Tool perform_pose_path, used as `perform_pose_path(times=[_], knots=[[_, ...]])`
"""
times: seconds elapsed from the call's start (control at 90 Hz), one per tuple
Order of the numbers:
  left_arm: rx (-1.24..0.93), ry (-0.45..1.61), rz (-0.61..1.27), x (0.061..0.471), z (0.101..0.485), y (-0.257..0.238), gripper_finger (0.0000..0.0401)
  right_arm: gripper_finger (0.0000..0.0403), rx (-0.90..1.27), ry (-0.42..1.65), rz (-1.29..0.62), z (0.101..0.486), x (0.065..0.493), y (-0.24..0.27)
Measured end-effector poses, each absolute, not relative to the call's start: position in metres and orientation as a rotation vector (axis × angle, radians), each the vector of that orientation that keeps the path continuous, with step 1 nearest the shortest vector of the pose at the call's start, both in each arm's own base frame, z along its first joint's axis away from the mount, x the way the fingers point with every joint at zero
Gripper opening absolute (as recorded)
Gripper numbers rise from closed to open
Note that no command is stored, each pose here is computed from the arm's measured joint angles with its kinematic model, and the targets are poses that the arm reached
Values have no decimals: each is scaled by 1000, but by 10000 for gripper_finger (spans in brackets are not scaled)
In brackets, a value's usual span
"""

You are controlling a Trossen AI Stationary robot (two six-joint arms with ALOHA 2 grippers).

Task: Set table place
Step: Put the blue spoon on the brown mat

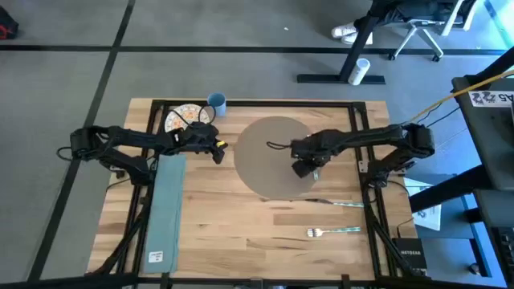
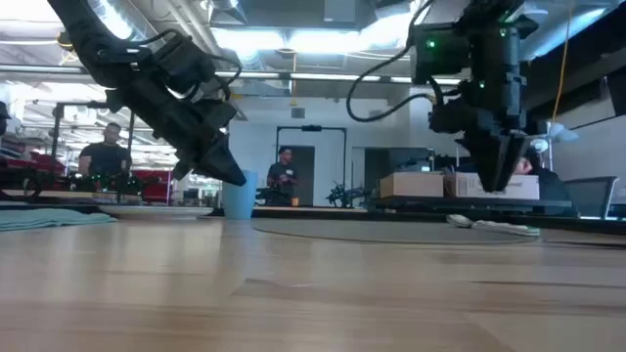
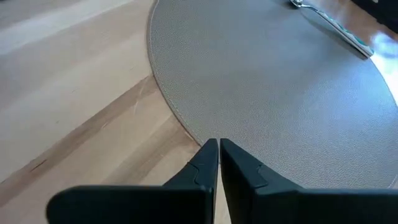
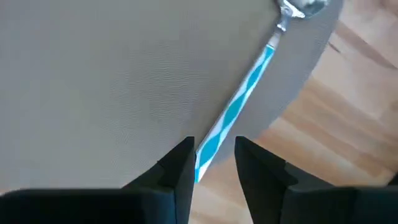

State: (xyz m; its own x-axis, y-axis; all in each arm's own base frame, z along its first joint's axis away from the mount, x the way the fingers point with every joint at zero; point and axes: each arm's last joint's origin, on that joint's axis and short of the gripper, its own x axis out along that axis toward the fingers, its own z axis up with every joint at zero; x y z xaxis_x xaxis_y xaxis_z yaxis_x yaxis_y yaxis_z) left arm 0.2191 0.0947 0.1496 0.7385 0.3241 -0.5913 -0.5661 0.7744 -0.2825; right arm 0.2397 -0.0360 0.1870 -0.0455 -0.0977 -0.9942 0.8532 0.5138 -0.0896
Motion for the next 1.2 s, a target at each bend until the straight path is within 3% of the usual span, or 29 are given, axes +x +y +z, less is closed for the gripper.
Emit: perform_pose_path(times=[0.233,1.2], knots=[[-473,547,509,219,150,95,0,7,711,1452,-919,169,228,-34],[-474,547,509,219,150,95,0,0,737,1347,-1007,143,218,-40]])
